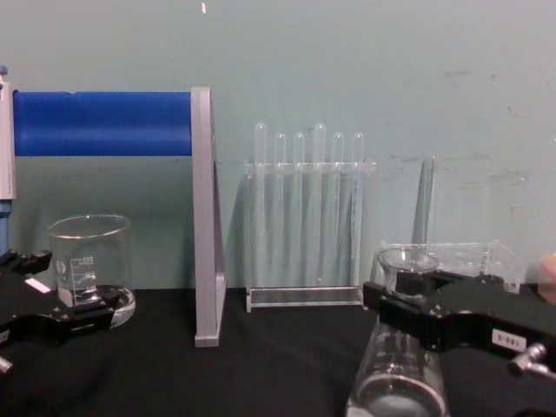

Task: Grasp the erlenmeyer flask with one hand, shake it three times, then place it back.

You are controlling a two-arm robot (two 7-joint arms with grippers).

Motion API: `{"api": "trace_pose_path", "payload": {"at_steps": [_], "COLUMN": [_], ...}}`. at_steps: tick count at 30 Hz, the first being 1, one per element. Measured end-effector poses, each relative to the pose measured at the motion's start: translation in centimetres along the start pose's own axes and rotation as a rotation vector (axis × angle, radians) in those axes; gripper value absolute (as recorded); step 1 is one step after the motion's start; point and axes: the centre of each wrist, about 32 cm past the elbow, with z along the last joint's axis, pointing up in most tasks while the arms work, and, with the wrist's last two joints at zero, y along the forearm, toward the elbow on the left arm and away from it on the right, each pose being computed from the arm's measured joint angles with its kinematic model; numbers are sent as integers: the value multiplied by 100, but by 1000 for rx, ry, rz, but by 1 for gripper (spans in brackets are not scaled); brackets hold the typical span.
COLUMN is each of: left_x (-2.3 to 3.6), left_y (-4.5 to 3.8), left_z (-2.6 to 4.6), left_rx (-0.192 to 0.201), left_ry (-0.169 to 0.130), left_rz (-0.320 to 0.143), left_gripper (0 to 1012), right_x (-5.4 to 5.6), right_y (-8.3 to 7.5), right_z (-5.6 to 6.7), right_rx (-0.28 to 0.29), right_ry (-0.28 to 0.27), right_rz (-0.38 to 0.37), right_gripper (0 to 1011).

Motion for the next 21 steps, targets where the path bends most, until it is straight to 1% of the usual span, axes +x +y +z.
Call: {"api": "trace_pose_path", "payload": {"at_steps": [11, 21], "left_x": [0, 0], "left_y": [0, 0], "left_z": [0, 0], "left_rx": [0, 0], "left_ry": [0, 0], "left_rz": [0, 0], "left_gripper": [1001, 1001], "right_x": [-17, -27], "right_y": [5, 1], "right_z": [-75, -90], "right_rx": [-13, -15], "right_ry": [3, 4], "right_rz": [12, 15], "right_gripper": [456, 456]}}
